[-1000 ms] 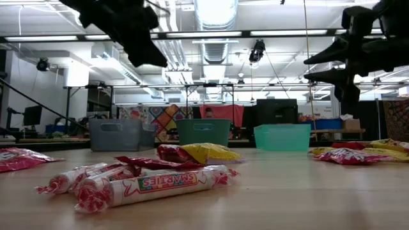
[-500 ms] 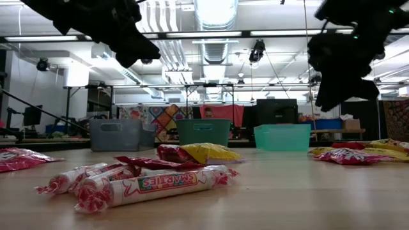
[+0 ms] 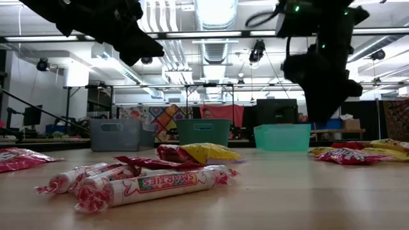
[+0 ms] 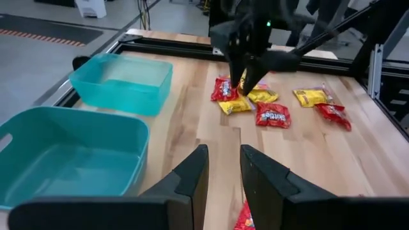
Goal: Sort candy
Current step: Put the yellow candy on the light green bin
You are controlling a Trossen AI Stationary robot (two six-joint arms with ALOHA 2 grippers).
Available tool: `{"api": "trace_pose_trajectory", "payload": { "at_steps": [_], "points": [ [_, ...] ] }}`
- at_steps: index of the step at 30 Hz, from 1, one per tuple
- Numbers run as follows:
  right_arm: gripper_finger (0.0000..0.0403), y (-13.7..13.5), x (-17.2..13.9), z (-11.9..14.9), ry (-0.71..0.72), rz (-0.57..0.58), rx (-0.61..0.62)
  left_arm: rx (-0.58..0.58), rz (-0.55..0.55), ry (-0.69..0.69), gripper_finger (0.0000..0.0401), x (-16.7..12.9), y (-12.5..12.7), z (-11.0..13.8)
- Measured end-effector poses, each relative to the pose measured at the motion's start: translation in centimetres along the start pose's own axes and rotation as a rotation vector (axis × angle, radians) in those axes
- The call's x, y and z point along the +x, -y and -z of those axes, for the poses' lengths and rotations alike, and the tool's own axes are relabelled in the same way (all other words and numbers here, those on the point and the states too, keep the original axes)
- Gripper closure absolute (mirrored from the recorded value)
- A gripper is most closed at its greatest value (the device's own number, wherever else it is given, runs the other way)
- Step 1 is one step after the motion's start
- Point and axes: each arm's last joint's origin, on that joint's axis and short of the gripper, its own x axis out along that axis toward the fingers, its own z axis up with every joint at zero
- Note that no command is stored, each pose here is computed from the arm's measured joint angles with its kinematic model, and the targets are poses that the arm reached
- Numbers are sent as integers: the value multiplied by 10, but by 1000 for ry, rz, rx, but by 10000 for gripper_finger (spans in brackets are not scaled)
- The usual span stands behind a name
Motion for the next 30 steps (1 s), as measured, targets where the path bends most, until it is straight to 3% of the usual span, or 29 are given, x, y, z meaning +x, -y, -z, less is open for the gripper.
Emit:
{"api": "trace_pose_trajectory", "payload": {
  "at_steps": [7, 18, 24, 30],
  "points": [
    [212, -15, 21, -6, -80, 100, -17, 18, -1, 2, 327, 0, 0, 0],
    [240, -27, 54, -12, -156, 202, -29, 26, -1, 8, 327, 0, 0, -1],
    [274, -28, 63, -12, -173, 223, -33, 26, -1, 8, 327, 0, 0, -1],
    [346, -28, 61, -12, -159, 205, -32, 26, -1, 7, 327, 0, 0, -1]
  ]
}}
